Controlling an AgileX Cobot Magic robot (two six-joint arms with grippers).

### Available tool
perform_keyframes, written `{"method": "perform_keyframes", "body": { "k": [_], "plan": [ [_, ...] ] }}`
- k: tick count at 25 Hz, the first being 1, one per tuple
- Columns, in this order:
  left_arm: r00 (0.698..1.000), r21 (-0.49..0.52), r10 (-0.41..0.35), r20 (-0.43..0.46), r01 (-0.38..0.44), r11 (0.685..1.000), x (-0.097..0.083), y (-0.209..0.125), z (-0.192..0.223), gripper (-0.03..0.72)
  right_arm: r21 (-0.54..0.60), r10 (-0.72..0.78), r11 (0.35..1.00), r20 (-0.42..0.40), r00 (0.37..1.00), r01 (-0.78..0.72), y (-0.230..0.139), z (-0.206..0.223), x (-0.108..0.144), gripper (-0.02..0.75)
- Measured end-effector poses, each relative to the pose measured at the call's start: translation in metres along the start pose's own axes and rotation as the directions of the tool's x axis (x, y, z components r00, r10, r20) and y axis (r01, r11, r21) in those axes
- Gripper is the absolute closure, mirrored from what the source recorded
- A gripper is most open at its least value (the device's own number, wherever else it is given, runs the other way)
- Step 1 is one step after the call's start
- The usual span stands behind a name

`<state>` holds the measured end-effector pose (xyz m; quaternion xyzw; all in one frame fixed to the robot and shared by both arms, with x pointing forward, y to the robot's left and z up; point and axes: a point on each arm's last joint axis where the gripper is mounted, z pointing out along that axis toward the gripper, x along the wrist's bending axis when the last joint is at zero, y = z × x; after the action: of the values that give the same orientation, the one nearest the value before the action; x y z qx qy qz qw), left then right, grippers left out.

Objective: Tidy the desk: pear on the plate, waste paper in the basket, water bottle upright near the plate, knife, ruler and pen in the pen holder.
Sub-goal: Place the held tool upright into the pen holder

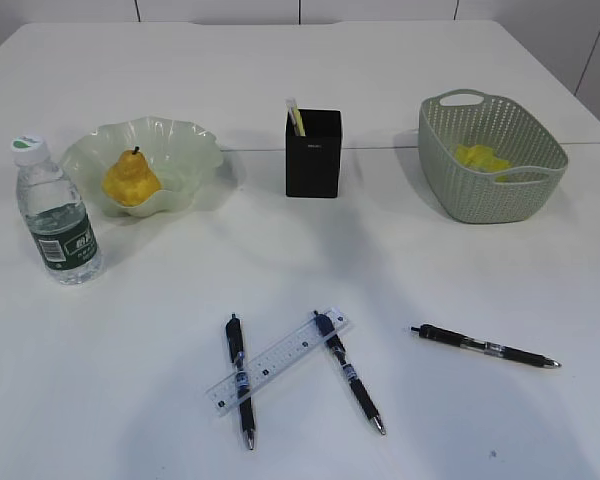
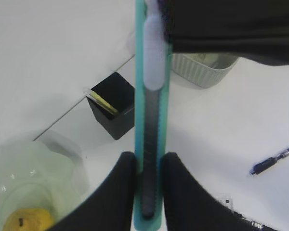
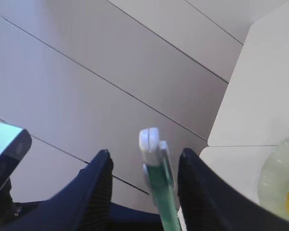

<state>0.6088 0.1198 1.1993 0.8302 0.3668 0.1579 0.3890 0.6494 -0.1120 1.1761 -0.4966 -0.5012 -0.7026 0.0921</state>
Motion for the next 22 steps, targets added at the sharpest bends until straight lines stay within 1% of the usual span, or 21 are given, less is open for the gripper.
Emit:
{"method": "perform_keyframes", "body": {
  "k": [4, 7, 18, 22],
  "plan": [
    [1.000, 0.000, 0.021, 0.021, -0.021, 1.000, -0.011, 0.002, 0.003, 0.583, -0.004, 0.001, 1.000, 0.001, 1.000, -0.001, 0.000, 0.000, 0.000, 0.401],
    [0.999, -0.003, 0.028, 0.025, -0.028, 1.000, -0.014, 0.003, 0.003, 0.583, -0.006, 0.004, 1.000, 0.000, 1.000, -0.004, 0.001, 0.000, 0.000, 0.401],
    [0.999, -0.006, 0.035, 0.015, -0.035, 0.999, -0.013, 0.003, 0.003, 0.583, -0.001, 0.002, 1.000, -0.004, 1.000, -0.002, 0.000, 0.000, 0.000, 0.403],
    [0.999, -0.010, 0.041, 0.006, -0.041, 0.999, -0.013, 0.004, 0.003, 0.583, -0.001, 0.000, 1.000, -0.004, 1.000, 0.000, 0.000, 0.000, 0.000, 0.440]
  ]
}}
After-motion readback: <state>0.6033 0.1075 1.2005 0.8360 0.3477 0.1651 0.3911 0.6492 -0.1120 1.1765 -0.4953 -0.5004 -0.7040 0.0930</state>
